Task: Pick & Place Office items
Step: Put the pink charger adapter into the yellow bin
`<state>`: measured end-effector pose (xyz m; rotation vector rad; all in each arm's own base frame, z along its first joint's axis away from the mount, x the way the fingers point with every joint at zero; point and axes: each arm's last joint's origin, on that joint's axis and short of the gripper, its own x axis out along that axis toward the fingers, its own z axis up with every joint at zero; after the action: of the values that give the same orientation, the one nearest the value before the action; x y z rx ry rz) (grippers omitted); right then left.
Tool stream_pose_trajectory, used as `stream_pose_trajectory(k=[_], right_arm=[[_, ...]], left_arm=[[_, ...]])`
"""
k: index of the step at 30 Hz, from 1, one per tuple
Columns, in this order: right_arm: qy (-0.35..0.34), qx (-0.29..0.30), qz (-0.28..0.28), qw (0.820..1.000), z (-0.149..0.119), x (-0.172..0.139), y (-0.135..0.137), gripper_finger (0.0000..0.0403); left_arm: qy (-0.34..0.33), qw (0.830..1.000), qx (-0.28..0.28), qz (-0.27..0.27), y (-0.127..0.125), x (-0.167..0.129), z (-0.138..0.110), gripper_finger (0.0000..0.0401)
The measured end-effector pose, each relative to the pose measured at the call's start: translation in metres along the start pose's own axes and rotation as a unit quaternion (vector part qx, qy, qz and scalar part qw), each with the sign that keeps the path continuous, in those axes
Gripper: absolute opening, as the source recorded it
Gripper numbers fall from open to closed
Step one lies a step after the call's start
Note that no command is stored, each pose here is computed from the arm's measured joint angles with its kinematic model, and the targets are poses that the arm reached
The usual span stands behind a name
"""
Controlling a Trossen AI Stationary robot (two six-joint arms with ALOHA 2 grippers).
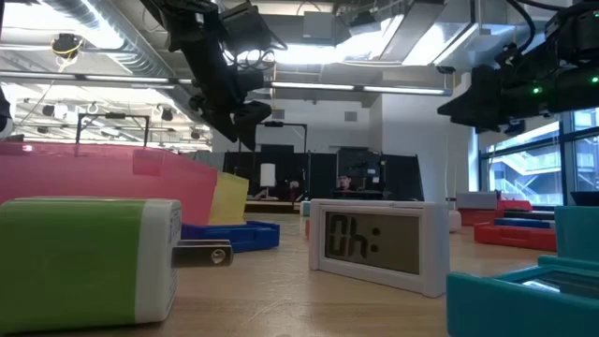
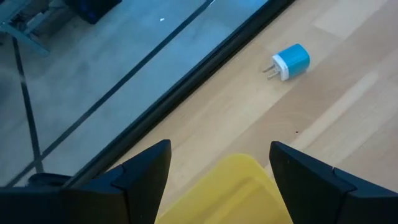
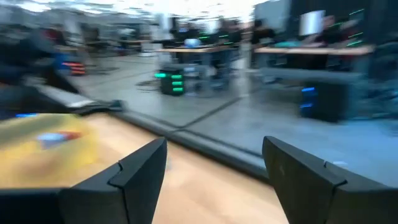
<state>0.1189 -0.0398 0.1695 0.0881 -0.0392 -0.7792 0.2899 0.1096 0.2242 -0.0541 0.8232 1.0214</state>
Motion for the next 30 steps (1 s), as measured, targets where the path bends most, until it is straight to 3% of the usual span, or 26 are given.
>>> stream_pose_trajectory(k=[6,15,19,24,30], right_arm=[[0.025,0.039,0.136,0.99,-0.002,-0.001,0.008,0.0269],[0.068,0.041,0.221,0.972,-0.008,0.001,0.015,0.0269],[0.128,0.02,0.242,0.962,-0.01,0.005,0.02,0.0269],[0.233,-0.013,0.277,0.932,-0.014,0.014,0.029,0.0269],[0.281,-0.075,0.368,0.883,-0.02,0.026,0.049,0.0269]], left_arm=[[0.0,1.0,0.009,0.0,0.0,0.0,0.0,0.027],[0.0,1.0,0.014,0.0,0.0,0.0,0.0,0.0269],[0.003,1.0,0.012,-0.01,0.0,0.0,0.0,0.0271],[0.006,1.0,0.01,-0.023,-0.001,0.0,0.0,0.0269],[0.008,1.0,-0.002,-0.028,-0.002,0.0,0.0,0.0271]])
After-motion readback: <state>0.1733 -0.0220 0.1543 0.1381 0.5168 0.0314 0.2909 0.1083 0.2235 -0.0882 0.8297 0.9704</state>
